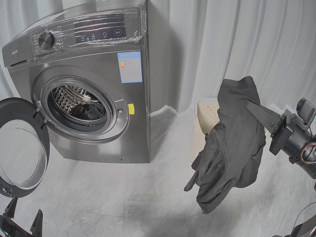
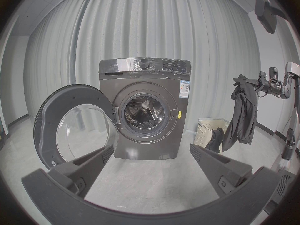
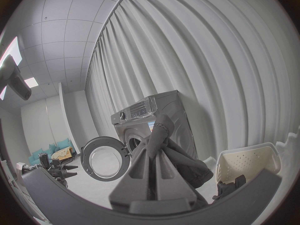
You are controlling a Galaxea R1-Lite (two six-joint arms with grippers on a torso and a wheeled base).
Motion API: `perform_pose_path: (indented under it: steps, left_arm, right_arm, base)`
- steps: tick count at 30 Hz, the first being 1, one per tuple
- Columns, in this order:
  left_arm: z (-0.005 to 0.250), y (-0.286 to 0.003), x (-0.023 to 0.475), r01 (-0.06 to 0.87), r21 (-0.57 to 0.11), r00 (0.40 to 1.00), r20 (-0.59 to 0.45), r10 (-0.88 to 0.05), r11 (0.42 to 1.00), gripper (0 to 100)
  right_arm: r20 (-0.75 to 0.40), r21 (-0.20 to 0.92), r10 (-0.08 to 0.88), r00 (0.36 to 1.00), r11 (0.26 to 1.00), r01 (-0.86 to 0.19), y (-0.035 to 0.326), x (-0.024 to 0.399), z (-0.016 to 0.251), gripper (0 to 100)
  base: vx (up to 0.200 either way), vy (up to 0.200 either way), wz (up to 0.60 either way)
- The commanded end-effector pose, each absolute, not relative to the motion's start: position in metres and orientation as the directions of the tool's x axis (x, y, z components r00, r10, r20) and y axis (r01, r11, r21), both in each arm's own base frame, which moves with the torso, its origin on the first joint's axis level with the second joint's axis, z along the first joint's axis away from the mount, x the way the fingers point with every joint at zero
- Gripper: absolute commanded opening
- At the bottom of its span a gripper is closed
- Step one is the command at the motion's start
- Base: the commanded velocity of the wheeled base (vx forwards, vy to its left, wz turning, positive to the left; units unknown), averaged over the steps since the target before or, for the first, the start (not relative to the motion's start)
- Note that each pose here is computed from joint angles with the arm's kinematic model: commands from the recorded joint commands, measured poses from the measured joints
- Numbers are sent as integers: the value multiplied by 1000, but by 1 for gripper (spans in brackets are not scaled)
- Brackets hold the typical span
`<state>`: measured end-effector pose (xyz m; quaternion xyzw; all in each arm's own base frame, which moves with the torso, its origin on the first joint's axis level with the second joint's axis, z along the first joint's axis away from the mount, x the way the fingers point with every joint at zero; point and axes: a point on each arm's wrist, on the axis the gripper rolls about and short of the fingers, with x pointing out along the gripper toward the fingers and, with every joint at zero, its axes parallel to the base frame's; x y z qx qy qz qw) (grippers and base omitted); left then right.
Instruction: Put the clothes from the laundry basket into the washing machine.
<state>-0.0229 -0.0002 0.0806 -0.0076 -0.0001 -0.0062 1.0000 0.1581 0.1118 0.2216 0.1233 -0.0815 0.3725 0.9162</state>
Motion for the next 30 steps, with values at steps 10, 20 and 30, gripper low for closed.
perform_pose_path:
  steps: [10,20,30]
  left_arm:
    - [76,0,-23,12,-15,1000,0,-12,1000,100]
    - [76,0,-23,12,-18,1000,0,-12,1000,100]
    - [76,0,-23,11,-20,1000,0,-11,1000,100]
  right_arm:
    - [236,167,661,712,694,-700,113,160,221,0]
    - [224,169,665,712,693,-700,113,159,218,0]
    - [227,169,663,713,694,-700,112,159,218,0]
  base:
    - [0,200,0]
    - [0,160,0]
    - [0,0,0]
